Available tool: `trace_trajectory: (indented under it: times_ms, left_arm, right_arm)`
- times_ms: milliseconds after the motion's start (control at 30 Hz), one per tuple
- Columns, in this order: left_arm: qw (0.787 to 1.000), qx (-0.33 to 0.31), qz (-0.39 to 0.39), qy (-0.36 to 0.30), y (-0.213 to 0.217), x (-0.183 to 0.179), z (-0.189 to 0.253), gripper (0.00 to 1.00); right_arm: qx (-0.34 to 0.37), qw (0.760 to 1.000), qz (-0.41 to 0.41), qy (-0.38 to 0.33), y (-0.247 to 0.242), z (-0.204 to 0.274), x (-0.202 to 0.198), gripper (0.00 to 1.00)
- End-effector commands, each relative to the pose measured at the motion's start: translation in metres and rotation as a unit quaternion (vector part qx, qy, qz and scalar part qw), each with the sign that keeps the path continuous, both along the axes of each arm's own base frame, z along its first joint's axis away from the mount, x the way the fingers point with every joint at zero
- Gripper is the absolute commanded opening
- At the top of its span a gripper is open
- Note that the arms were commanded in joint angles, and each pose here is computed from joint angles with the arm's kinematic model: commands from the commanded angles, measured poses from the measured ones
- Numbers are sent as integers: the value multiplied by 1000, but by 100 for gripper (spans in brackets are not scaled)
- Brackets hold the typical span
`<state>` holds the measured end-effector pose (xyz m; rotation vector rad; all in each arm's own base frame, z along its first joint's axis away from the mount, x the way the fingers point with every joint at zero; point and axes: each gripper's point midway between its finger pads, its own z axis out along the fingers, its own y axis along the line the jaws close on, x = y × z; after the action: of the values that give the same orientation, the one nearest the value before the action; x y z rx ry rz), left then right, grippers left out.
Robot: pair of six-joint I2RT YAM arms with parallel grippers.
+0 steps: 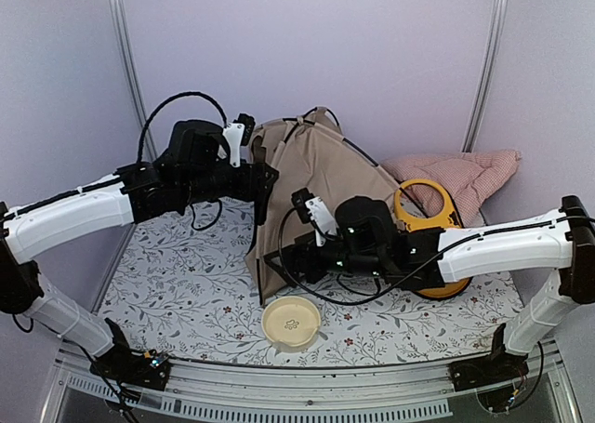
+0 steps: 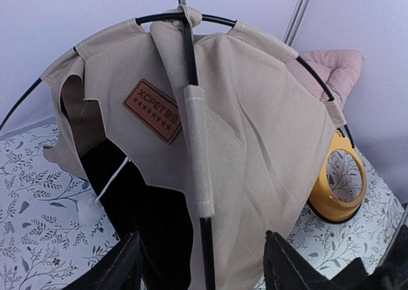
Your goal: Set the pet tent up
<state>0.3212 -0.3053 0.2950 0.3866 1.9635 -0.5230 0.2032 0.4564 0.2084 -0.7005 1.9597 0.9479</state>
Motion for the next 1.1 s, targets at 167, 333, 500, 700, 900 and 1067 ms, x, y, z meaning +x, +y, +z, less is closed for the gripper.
trace_trajectory:
  times_ms: [167, 333, 500, 700, 900, 1067]
  left_arm:
    - [1000, 23, -15, 1, -11, 60, 8, 53]
    - [997, 47, -55, 21, -34, 80, -2, 38]
    - [995, 68, -65, 26, -35, 94, -10, 6]
    - [984, 133, -86, -77, -16, 110, 37, 0]
    - [968, 160, -125, -146, 9, 116, 77, 0]
    - [959, 162, -155, -174, 36, 119, 92, 0]
  right_arm:
    - [-22, 995, -86, -36, -90, 53, 31, 97]
    - [13, 989, -133, -67, -145, 105, 58, 99]
    - [31, 985, -152, -78, -176, 130, 85, 99]
    - [20, 986, -138, -92, -180, 146, 103, 99]
    - [12, 988, -119, -101, -184, 158, 109, 99]
    - [-21, 996, -64, -64, -173, 135, 100, 94]
